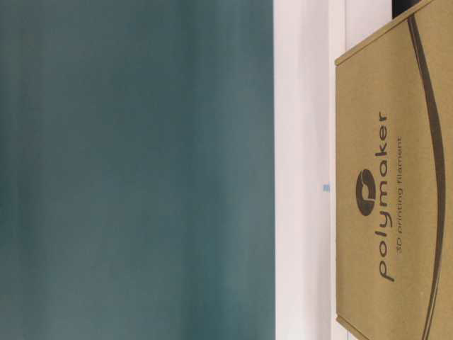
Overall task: Place the cardboard box on the stand after clamping it between your arms.
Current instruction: 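Move both grippers inward toward the left and right sides of the box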
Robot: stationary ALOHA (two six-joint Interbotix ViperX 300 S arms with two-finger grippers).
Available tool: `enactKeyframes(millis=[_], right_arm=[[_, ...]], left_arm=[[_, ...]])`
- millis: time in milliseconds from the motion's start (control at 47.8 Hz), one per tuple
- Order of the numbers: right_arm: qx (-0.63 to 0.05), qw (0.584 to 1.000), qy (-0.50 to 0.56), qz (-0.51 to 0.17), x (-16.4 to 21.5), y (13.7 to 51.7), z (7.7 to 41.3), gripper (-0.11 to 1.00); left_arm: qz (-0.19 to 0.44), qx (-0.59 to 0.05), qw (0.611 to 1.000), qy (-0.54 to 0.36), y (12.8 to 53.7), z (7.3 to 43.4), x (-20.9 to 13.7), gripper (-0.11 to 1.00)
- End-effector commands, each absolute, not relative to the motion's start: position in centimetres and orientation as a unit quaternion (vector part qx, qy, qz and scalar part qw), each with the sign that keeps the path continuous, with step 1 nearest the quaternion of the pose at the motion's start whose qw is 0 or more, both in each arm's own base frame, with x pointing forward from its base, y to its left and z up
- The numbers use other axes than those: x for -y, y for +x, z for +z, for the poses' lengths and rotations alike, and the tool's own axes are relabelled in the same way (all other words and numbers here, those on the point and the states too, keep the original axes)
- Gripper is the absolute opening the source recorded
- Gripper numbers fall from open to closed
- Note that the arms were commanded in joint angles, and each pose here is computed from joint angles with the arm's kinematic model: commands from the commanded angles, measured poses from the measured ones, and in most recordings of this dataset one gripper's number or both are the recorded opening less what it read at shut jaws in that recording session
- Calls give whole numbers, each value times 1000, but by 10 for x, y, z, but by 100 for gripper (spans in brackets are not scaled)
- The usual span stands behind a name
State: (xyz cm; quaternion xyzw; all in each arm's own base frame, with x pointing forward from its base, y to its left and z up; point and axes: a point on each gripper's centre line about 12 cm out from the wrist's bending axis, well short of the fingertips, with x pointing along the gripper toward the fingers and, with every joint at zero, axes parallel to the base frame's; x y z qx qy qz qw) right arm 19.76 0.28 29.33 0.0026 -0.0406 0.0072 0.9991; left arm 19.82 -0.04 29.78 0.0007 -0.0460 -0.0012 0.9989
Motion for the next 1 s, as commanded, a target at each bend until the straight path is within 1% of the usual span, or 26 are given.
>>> enactKeyframes(millis=[0, 63, 126, 188, 356, 544, 649, 774, 837, 879, 941, 983], right_arm=[[37, 999, 15, 1, 0, 205, 298, 2], [1, 999, 35, -2, 0, 210, 293, 1], [-61, 997, 56, -2, -1, 217, 284, 0], [-110, 992, 65, 1, -4, 223, 279, 0], [-204, 977, 65, 21, -16, 236, 265, 0], [-309, 948, 55, 54, -39, 248, 232, 0], [-369, 926, 65, 51, -45, 253, 212, 0], [-425, 901, 85, 32, -46, 258, 190, 1], [-439, 894, 89, 27, -47, 260, 183, 4], [-445, 891, 88, 26, -47, 262, 179, 10], [-454, 886, 86, 25, -48, 264, 174, 22], [-461, 883, 83, 25, -48, 264, 170, 32]], left_arm=[[-21, 9, 1000, 6, 206, 297, 8, 5], [-28, -42, 999, -1, 211, 293, 12, 7], [-32, -84, 996, -5, 215, 291, 14, 1], [-34, -121, 992, -3, 218, 288, 16, 0], [-39, -189, 981, 3, 220, 278, 19, 0], [-43, -255, 966, 6, 224, 258, 23, 0], [-42, -309, 950, 9, 228, 239, 23, 0], [-41, -345, 938, 11, 234, 222, 24, 1], [-40, -360, 932, 12, 238, 215, 25, 2], [-40, -370, 928, 12, 241, 209, 25, 5], [-39, -382, 923, 11, 244, 202, 26, 16], [-38, -389, 920, 9, 246, 197, 26, 26]])
